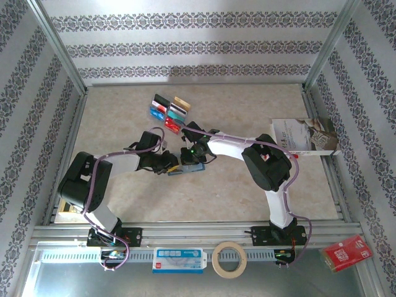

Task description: Take the credit cards out of the card holder

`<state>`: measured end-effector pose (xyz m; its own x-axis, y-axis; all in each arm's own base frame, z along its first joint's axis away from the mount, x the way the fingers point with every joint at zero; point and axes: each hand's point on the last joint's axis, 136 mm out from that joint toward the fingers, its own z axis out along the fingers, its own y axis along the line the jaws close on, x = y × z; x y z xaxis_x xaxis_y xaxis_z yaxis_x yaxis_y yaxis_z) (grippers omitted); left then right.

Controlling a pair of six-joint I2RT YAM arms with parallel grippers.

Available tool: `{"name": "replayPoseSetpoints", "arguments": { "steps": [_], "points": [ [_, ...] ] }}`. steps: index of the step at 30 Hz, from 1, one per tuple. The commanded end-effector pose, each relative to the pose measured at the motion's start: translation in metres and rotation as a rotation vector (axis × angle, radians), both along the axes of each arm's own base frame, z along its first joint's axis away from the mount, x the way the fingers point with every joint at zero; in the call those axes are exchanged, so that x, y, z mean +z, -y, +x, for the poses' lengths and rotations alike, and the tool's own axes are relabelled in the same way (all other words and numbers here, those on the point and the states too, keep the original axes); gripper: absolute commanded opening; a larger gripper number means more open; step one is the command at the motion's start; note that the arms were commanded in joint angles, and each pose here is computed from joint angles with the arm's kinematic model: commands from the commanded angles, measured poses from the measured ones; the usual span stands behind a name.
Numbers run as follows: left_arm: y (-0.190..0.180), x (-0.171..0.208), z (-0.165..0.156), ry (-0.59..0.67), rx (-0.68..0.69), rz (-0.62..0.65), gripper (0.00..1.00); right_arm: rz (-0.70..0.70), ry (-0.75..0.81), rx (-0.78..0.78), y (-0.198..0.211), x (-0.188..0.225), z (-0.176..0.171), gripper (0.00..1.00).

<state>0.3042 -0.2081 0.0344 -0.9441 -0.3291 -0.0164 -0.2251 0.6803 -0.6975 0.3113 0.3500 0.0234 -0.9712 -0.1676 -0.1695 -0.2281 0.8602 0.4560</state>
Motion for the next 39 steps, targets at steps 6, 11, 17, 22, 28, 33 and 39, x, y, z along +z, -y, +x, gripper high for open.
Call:
{"name": "replayPoseSetpoints", "arguments": {
  "steps": [6, 11, 17, 22, 28, 33, 39],
  "points": [
    [0.015, 0.009, 0.011, 0.04, -0.012, -0.058, 0.19, 0.196, 0.052, -0.044, -0.008, 0.062, 0.013, 0.18],
    [0.017, 0.01, 0.013, 0.047, -0.008, -0.074, 0.19, 0.214, 0.077, -0.066, -0.002, 0.074, 0.018, 0.22],
    [0.015, 0.003, 0.013, 0.037, -0.008, -0.056, 0.19, 0.158, 0.118, -0.061, 0.007, 0.071, 0.017, 0.24],
    [0.01, -0.005, 0.011, 0.029, -0.009, -0.018, 0.17, 0.042, 0.135, -0.019, 0.017, 0.056, 0.009, 0.26],
    [0.018, 0.005, 0.017, 0.053, 0.002, -0.079, 0.18, 0.003, 0.15, -0.057, 0.026, 0.051, 0.013, 0.29],
    [0.021, 0.015, 0.023, 0.075, 0.004, -0.104, 0.21, -0.036, 0.191, -0.118, 0.039, 0.056, 0.022, 0.33],
    [0.02, 0.015, 0.024, 0.074, 0.0, -0.087, 0.22, -0.084, 0.27, -0.185, 0.059, 0.068, 0.03, 0.35]
  ]
}}
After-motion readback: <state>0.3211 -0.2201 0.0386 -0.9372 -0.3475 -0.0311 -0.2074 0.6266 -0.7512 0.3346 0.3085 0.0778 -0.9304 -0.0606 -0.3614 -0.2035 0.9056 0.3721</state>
